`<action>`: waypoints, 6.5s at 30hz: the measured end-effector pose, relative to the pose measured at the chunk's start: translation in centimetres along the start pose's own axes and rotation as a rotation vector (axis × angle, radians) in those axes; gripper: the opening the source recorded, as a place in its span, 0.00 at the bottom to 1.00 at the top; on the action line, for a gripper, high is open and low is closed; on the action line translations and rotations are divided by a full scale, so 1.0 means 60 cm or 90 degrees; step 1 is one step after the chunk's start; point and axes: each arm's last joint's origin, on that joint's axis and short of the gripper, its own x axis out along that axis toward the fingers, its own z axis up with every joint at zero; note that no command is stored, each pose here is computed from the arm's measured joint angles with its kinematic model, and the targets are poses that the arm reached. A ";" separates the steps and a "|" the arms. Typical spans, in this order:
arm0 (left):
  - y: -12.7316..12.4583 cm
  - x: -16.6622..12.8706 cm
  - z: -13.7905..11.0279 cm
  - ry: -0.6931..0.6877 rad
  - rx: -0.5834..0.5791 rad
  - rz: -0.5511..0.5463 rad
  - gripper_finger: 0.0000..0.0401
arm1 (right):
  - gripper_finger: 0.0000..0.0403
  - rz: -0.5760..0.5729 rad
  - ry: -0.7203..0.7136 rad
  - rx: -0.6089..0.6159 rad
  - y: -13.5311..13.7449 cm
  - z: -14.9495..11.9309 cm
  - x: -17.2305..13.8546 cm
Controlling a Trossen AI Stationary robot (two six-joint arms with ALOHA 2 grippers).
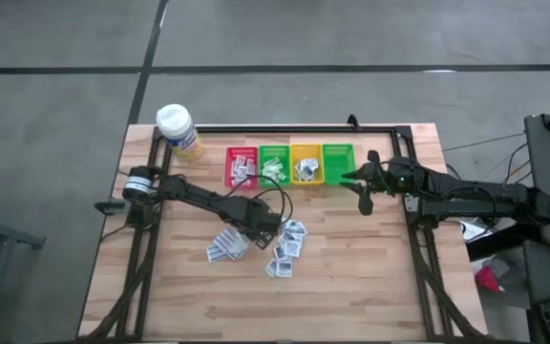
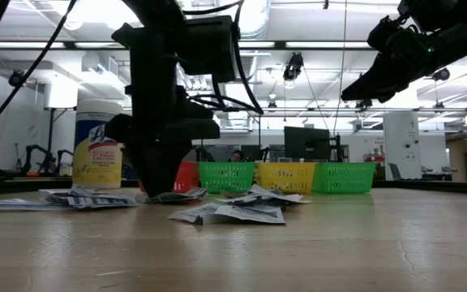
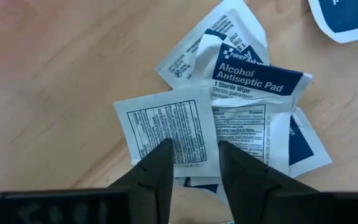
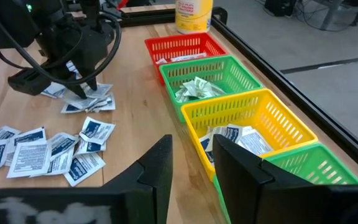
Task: Pick & Place First Aid Supplies
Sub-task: Put the alcohol pad into the yellow bin
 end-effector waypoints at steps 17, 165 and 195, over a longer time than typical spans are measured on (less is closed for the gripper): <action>0.002 -0.046 0.027 -0.029 0.003 0.002 0.30 | 0.28 0.000 0.000 0.000 0.000 0.000 0.000; 0.069 -0.125 0.193 -0.421 0.093 -0.394 0.00 | 0.32 0.000 0.001 -0.014 0.000 0.000 0.000; 0.095 -0.013 0.416 -0.275 0.198 -0.103 0.00 | 0.32 -0.001 0.001 -0.007 0.000 0.000 0.000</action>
